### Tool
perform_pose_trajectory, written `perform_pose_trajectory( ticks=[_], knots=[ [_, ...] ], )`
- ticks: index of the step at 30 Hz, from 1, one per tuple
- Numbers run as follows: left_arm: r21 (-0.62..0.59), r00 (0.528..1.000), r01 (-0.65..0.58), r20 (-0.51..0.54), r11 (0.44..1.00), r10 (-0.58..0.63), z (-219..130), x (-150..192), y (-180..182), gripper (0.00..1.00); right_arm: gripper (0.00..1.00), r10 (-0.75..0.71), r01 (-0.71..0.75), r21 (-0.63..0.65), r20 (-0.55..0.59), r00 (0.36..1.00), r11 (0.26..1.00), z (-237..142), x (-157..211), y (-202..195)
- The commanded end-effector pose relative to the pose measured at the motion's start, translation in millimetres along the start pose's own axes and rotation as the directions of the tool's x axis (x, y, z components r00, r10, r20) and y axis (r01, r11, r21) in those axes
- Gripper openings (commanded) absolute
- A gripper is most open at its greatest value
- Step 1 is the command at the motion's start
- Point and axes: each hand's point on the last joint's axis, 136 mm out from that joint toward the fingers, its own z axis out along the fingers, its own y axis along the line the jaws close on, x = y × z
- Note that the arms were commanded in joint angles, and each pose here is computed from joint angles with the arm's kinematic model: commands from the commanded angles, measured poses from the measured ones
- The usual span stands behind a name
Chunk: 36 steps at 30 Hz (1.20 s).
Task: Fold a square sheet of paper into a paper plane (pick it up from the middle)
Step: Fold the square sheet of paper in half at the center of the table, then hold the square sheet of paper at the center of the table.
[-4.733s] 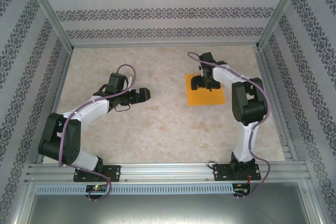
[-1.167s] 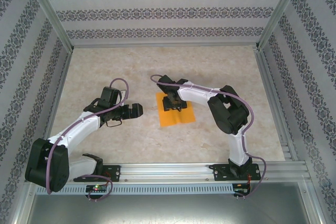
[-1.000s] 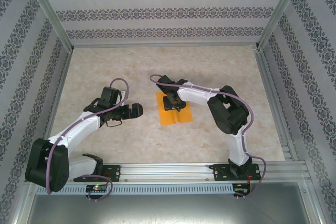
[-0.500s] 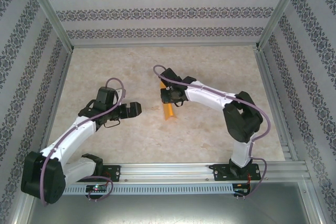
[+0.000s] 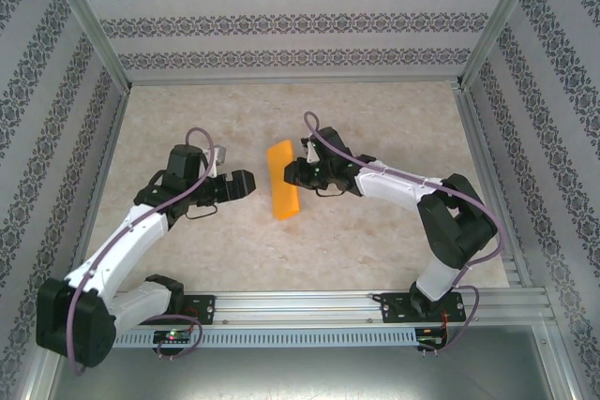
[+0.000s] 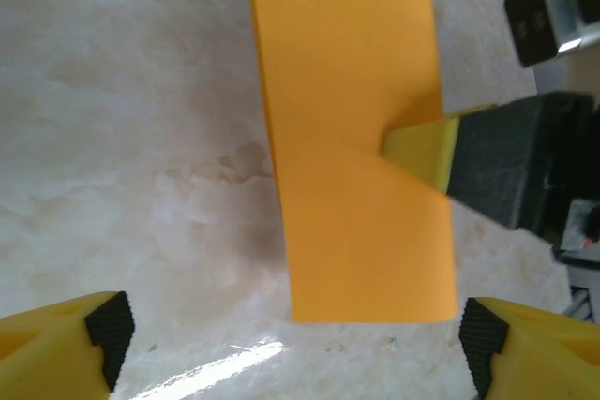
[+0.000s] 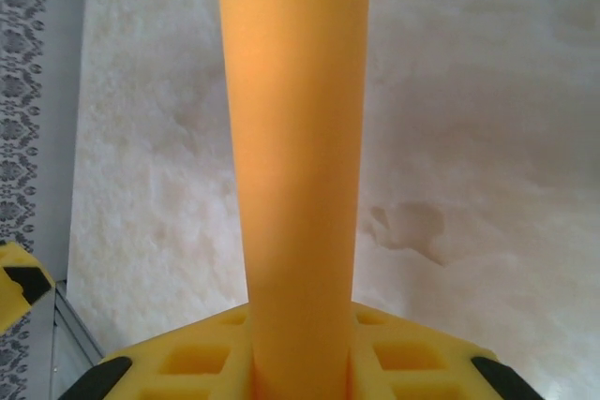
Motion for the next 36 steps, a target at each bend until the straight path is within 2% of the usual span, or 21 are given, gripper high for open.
perform_pose_trajectory(
  ticks=[1,8,16,25,31,36],
  knots=[
    [0.101,1.000,0.014,-0.021,0.995,-0.012,18,-5,-21,0.88,0.25,0.032,-0.033,-0.066,-0.019,0.999,0.997,5,2,-5],
    [0.112,0.996,0.019,-0.084,0.994,-0.009,63,0,-30,0.71,0.28,0.091,-0.095,-0.063,-0.066,0.994,0.993,13,15,-41],
    [0.067,0.987,0.028,-0.158,0.997,-0.017,114,18,-26,0.41,0.29,0.112,-0.117,-0.065,-0.074,0.991,0.991,12,20,-63],
    [0.008,0.976,0.000,-0.217,1.000,0.002,149,38,-20,0.21,0.31,0.103,-0.106,-0.030,-0.080,0.991,0.994,10,24,-79],
    [-0.005,0.964,-0.012,-0.264,1.000,0.010,166,52,-17,0.18,0.33,0.107,-0.109,-0.021,-0.075,0.991,0.994,12,26,-85],
    [-0.019,0.959,-0.014,-0.282,1.000,0.008,174,59,-12,0.16,0.39,0.107,-0.108,-0.009,-0.064,0.992,0.994,8,28,-89]
  ],
)
